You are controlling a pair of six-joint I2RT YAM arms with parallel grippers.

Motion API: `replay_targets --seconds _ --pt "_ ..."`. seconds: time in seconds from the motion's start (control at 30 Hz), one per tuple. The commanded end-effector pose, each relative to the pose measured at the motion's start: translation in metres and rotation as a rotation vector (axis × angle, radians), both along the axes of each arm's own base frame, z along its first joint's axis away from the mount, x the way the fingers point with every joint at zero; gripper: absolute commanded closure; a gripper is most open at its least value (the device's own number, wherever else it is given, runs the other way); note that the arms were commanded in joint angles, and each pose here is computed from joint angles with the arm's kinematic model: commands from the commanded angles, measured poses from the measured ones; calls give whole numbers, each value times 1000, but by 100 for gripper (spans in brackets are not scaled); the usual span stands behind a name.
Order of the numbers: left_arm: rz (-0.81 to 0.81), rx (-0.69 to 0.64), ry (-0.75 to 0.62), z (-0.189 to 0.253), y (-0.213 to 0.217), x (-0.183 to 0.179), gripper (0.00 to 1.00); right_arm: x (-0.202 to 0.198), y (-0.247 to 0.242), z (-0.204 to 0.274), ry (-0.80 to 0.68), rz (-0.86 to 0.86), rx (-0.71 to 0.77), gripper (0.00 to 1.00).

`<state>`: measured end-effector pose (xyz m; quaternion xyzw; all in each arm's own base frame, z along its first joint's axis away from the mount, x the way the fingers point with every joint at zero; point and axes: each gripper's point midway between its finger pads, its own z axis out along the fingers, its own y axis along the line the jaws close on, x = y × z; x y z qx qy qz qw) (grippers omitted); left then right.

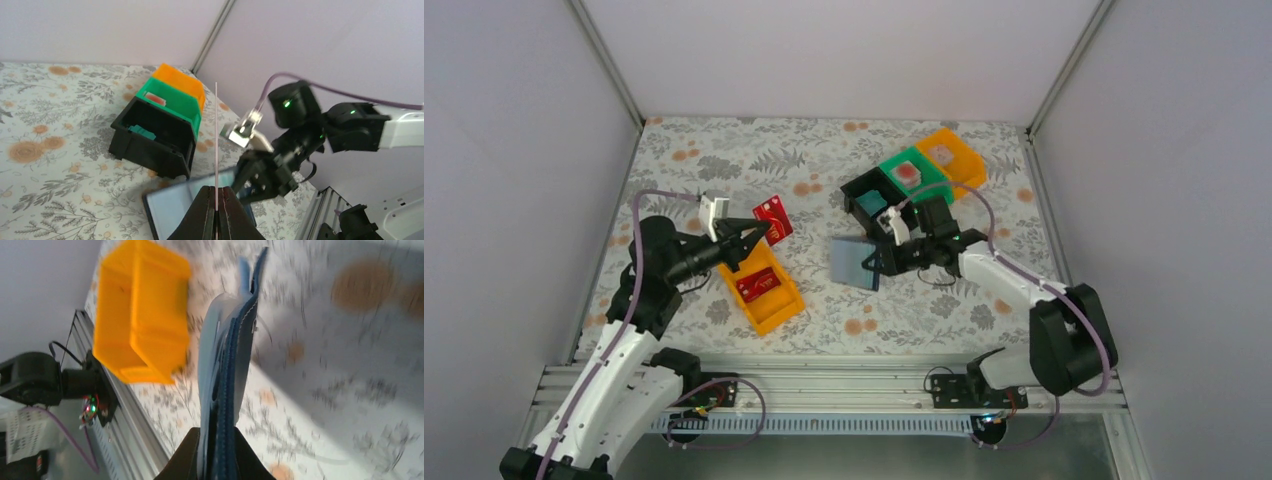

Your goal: Take the credit cards out of the card holder

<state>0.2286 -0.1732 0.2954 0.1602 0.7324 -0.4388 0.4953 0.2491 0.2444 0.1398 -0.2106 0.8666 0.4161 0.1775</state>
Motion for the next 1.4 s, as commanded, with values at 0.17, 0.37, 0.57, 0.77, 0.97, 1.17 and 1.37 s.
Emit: replay_targets --seconds 0.17,0.37,0.57,0.77,0.97,1.17,1.37 --pt "-63 -51 -57 14 -5 -10 98 -17 -31 -72 218 -115 -210 57" --pt "-112 -59 -109 24 -9 -19 98 51 -67 4 -53 -423 -354 17" --pt "-222 -92 -189 37 -17 -37 98 -3 11 167 -494 -36 161 10" --pt "-307 -71 -227 34 -23 -50 98 -76 56 242 -760 256 471 1" --pt "-366 -72 -263 36 -27 -59 98 -74 94 237 -756 337 454 5" --pt "-396 -54 -255 27 -33 -60 98 -82 121 210 -646 473 437 33" --pt "-383 -54 -245 24 -34 -57 98 -81 125 194 -609 481 408 96"
